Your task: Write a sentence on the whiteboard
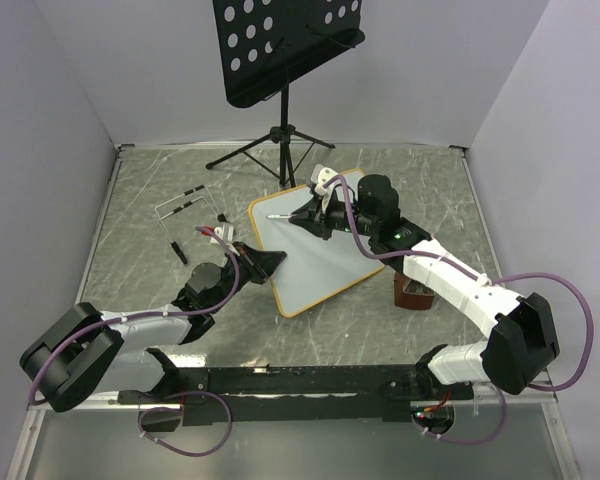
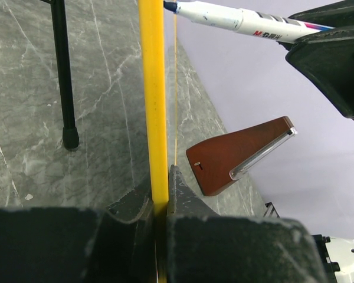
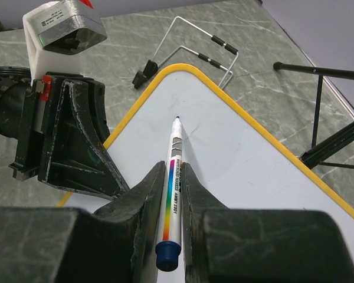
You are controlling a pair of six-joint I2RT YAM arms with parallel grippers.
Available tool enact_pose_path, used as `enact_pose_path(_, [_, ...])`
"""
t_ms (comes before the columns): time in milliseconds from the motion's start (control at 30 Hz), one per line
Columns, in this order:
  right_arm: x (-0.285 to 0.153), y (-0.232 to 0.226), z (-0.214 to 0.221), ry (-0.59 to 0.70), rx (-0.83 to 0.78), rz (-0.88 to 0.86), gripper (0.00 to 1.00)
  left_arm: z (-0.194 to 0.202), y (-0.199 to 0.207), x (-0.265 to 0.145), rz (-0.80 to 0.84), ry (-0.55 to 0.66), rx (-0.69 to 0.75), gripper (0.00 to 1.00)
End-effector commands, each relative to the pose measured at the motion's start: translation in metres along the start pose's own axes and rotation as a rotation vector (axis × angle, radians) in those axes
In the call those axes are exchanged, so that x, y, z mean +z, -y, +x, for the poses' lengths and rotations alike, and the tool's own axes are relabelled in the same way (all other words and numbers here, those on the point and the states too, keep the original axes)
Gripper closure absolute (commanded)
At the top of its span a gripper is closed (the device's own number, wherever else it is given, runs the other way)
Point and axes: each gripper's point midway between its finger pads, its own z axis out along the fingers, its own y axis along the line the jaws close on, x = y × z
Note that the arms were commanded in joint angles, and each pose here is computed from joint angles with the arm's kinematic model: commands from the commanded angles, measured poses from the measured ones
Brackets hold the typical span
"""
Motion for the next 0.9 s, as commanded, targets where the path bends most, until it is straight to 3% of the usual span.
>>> enact_pose_path(0, [0.0,-0.005,0.004,-0.013,-0.009,-0.018,1.0,-0.003,0.015,0.001,0.069,0.006,0.066,0.99])
enact_pose_path(867, [-0.016,-0.032,0.029,-0.095,0.03,-0.087,1.0,-0.007,0.012,0.0,0.052,0.036,0.034,0.99])
